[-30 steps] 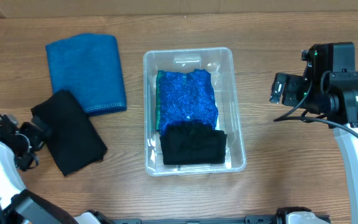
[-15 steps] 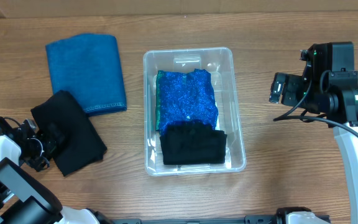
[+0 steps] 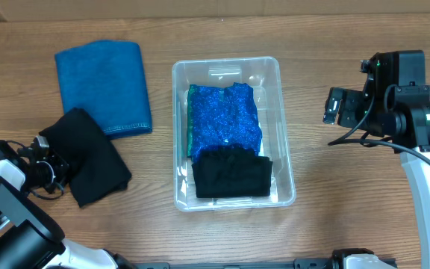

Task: Pack container
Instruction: 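Retract the right gripper and grasp the left black cloth with left gripper, then lay the black cloth into the container beside the sparkly cloth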

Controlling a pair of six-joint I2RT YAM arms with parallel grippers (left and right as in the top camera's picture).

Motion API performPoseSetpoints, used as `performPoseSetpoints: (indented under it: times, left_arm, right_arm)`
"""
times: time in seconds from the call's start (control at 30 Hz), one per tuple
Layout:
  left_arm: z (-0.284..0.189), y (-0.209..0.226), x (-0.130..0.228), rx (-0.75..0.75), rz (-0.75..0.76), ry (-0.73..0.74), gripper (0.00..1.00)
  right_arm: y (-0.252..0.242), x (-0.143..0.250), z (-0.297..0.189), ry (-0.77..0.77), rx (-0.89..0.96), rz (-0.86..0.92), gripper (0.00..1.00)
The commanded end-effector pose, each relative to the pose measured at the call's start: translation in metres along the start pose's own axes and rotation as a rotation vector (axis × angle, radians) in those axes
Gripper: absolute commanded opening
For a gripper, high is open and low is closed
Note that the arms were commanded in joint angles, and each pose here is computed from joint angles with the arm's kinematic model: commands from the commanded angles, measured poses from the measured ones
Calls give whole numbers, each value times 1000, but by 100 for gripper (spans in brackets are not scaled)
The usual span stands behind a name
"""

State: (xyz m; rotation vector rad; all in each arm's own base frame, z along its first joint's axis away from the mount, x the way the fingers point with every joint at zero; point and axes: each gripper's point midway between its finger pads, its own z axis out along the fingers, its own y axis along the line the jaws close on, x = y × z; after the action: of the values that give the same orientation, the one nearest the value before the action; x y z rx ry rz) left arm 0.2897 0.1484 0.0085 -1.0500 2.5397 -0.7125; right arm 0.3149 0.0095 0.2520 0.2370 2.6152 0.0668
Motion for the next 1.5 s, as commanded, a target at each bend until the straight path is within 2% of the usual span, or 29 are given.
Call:
performPoseSetpoints:
  times: [0.0,0.17,0.3,0.4,0.5,0.57,0.7,0.87,1.0,1.07,1.23,1.33,1.4,1.47]
  left_arm:
    - [13,1,22,26,-79,78,4]
    - [-24,-55,19,207,-17,20,4]
    - [-91,-136,28,347,152,-113,4]
    - [-147,-209,51,411,357,-248,4]
    - [-164,-257,74,395,473,-321,4]
    - [-155,-289,94,395,532,-332,4]
    - [-109,-351,134,396,622,-333,4]
    - [-22,-400,184,433,586,-235,4]
    - [34,-409,195,447,332,-140,4]
    - [48,-405,198,435,298,-108,4]
    - [83,-376,203,313,309,-58,4]
    - [93,-363,198,262,395,-64,15]
    - [96,-353,201,226,391,-43,9]
    - [96,-353,206,226,395,-24,8]
  right_arm:
    - [0,-1,0,-5,-3,6,100]
    - [0,-1,0,-6,-3,6,100]
    - [0,-1,0,-6,-3,6,100]
    - [0,-1,0,-6,-3,6,100]
    - [0,-1,0,-6,-3,6,100]
    - [0,-1,0,-5,-3,6,100]
    - [1,-1,0,-5,-6,7,100]
    - [1,-1,0,-5,-6,7,100]
    - [1,-1,0,-5,-6,7,100]
    - [1,-1,0,-8,-7,6,100]
    - [1,-1,0,-8,-7,6,100]
    - [1,-1,0,-7,-6,6,100]
    - [1,-1,0,-7,-6,7,100]
    - [1,-1,0,-7,-6,7,100]
